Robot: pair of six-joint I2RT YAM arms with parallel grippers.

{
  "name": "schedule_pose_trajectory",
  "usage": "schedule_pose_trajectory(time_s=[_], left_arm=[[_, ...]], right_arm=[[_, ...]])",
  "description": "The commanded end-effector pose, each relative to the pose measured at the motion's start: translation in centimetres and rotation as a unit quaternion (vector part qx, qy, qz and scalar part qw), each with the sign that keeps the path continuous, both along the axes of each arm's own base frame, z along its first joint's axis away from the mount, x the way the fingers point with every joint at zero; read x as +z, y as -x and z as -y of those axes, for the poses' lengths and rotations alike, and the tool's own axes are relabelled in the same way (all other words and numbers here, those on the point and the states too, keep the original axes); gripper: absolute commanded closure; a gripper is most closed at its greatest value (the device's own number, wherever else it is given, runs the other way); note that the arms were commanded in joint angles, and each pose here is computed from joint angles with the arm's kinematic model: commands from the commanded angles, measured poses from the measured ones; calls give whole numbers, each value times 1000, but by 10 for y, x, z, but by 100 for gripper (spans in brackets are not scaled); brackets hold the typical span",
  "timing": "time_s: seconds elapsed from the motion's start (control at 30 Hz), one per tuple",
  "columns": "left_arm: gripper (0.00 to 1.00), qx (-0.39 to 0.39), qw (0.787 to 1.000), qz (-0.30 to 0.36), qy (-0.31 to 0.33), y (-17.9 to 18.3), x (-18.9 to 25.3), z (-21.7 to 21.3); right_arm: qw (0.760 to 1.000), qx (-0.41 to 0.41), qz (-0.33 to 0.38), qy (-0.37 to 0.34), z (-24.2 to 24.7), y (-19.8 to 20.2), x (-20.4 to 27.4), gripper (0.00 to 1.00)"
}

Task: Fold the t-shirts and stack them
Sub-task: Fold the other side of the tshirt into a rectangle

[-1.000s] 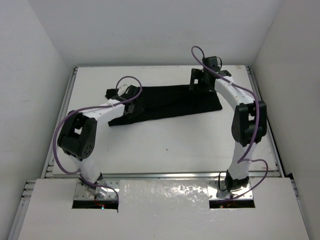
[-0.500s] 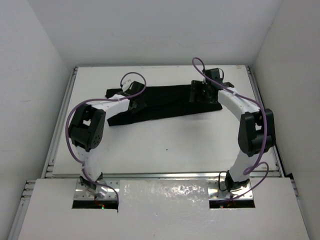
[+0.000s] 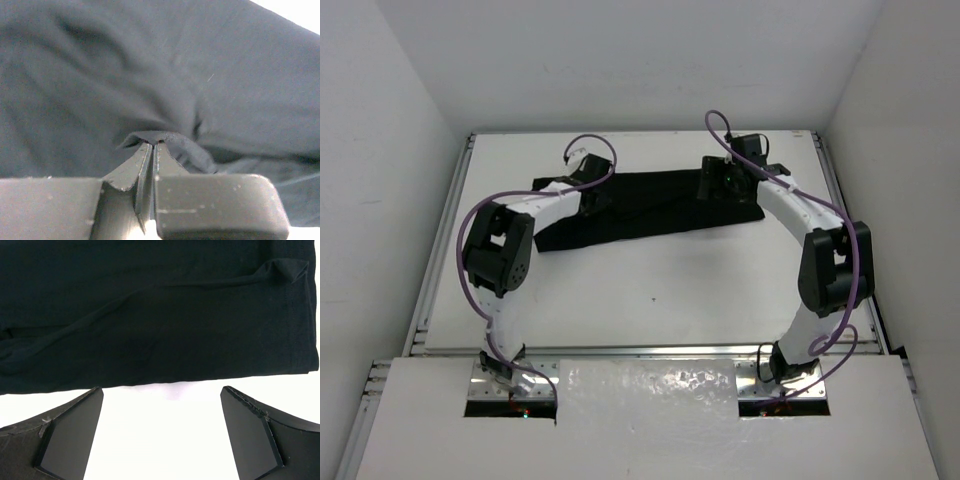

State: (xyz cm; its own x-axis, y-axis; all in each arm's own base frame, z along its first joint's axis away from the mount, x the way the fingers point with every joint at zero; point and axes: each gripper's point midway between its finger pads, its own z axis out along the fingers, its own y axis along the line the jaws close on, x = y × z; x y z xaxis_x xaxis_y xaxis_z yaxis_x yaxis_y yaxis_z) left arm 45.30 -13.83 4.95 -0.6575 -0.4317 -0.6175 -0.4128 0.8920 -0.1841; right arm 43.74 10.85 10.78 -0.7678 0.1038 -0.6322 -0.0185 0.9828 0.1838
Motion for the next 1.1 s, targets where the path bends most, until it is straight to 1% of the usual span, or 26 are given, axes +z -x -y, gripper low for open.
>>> schedule_pose_trajectory(time_s=[0.0, 0.13, 0.2, 0.37, 0.4, 0.43, 0.47, 0.5, 0.53, 0.57, 0.6, 0.63, 0.67, 0.7, 0.73, 0.77, 0.8, 0.83, 0.87, 0.9, 0.97, 1.0, 1.03, 1.07], left_arm=[[100, 2, 998, 51, -35, -33, 33, -15], [100, -6, 997, 71, -29, -43, 42, -15], [100, -19, 996, 81, -32, -55, 44, -13], [100, -47, 992, 103, -49, -94, 45, -9], [100, -62, 990, 114, -48, -104, 55, -4], [100, -78, 990, 103, -50, -108, 42, -1], [89, -90, 989, 103, -51, -113, 41, 2], [76, -111, 987, 100, -56, -119, 39, 7], [66, -116, 987, 97, -59, -120, 38, 7], [46, -108, 988, 94, -65, -121, 38, 3], [38, -90, 989, 87, -73, -118, 37, -4], [34, -76, 990, 92, -78, -117, 45, -9], [32, -55, 991, 92, -84, -113, 49, -17], [31, 4, 992, 73, -102, -100, 45, -37], [30, 26, 991, 76, -103, -93, 57, -45], [30, 47, 991, 71, -101, -85, 57, -52], [32, 69, 991, 52, -98, -68, 41, -59], [34, 72, 991, 65, -89, -64, 50, -60], [38, 76, 991, 66, -87, -59, 46, -62], [38, 78, 991, 61, -89, -55, 35, -65], [38, 91, 990, 46, -94, -53, 25, -75], [37, 98, 989, 34, -101, -51, 19, -80], [32, 112, 988, 28, -101, -49, 17, -90], [30, 117, 988, 29, -101, -50, 19, -95]], right_arm=[[999, 7, 32, -11, -6, -5, 19, 1], [999, 6, 33, -12, -7, -8, 19, 1], [999, 7, 32, -12, -7, -8, 17, 1], [1000, 8, 23, -8, -6, -7, 10, 1], [1000, 17, 20, -16, -10, -5, 9, 1], [1000, 17, 19, -17, -10, -4, 9, 1], [999, 20, 18, -18, -12, -4, 9, 1], [999, 21, 18, -19, -11, -4, 8, 1], [999, 22, 17, -21, -12, -4, 8, 1], [999, 26, 16, -24, -14, -4, 8, 1], [999, 29, 16, -27, -16, -5, 8, 1], [999, 35, 13, -33, -19, -6, 5, 1], [998, 41, 11, -37, -22, -7, 3, 1], [998, 45, 11, -44, -26, -11, 4, 1], [998, 52, 8, -42, -28, -15, 0, 1], [998, 49, -12, -36, -27, -18, -17, 1], [999, 42, -19, -27, -25, -24, -17, 1], [999, 40, -26, -21, -24, -27, -22, 1], [999, 34, -31, -13, -21, -31, -28, 1], [999, 23, -40, -4, -17, -36, -39, 1], [999, 23, -45, -11, -17, -43, -43, 1], [998, 27, -63, -9, -18, -41, -57, 1], [997, 30, -69, -9, -19, -41, -63, 1], [997, 33, -69, -11, -20, -41, -63, 1]])
